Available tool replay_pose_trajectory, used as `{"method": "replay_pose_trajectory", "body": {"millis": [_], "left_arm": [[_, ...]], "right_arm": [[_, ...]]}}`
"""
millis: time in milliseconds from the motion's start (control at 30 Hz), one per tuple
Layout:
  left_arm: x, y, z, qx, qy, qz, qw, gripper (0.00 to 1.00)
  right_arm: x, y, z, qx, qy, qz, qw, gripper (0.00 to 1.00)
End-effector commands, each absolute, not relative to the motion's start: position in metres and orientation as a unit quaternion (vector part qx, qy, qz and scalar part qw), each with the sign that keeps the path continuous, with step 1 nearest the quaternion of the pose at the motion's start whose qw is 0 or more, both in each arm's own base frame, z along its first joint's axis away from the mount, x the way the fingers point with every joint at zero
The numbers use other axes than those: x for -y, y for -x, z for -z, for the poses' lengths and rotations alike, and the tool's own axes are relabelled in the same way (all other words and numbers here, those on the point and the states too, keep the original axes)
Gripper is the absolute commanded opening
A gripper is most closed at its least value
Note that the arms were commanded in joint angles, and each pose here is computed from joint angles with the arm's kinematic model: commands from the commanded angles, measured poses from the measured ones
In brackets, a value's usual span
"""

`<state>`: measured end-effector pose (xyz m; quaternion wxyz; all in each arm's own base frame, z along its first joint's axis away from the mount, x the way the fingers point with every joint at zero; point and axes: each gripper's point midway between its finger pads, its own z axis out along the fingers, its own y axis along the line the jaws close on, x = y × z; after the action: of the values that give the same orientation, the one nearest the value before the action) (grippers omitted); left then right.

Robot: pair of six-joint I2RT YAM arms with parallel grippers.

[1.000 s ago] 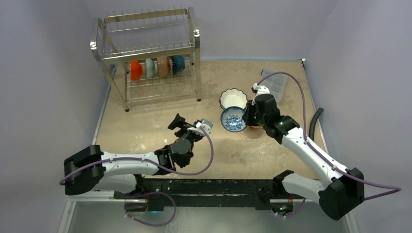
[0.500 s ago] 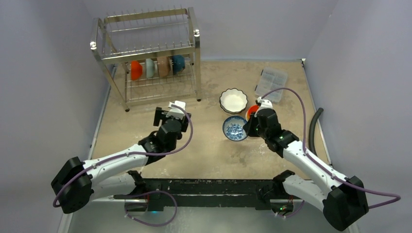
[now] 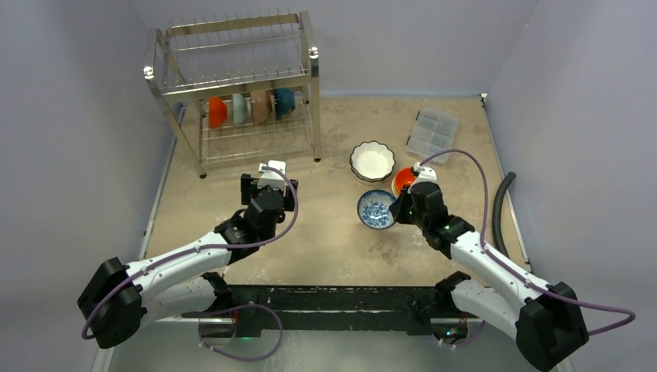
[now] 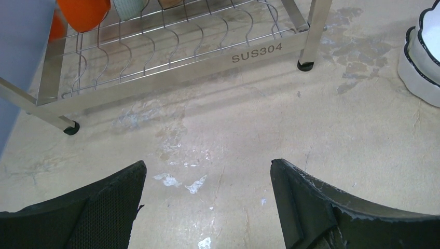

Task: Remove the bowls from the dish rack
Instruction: Place the bowl at the center of the board.

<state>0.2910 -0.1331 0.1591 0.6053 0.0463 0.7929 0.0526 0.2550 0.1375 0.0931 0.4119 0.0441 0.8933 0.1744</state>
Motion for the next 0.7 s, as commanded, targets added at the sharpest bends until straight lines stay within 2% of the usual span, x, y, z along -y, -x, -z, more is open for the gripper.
{"method": "replay_pose_trajectory", "body": {"millis": [0, 667], "left_arm": [[0.13, -0.291, -0.16, -0.79, -0.03, -0.044, 0.61, 0.88], [0.125, -0.29, -0.16, -0.789, -0.022, -0.051, 0.612, 0.88]], "right_arm": [[-0.146, -0.269, -0.106, -0.874, -0.056, -0.198, 0.44, 0.0], [-0.159, -0.278, -0.067, -0.894, -0.038, -0.195, 0.402, 0.0]]}}
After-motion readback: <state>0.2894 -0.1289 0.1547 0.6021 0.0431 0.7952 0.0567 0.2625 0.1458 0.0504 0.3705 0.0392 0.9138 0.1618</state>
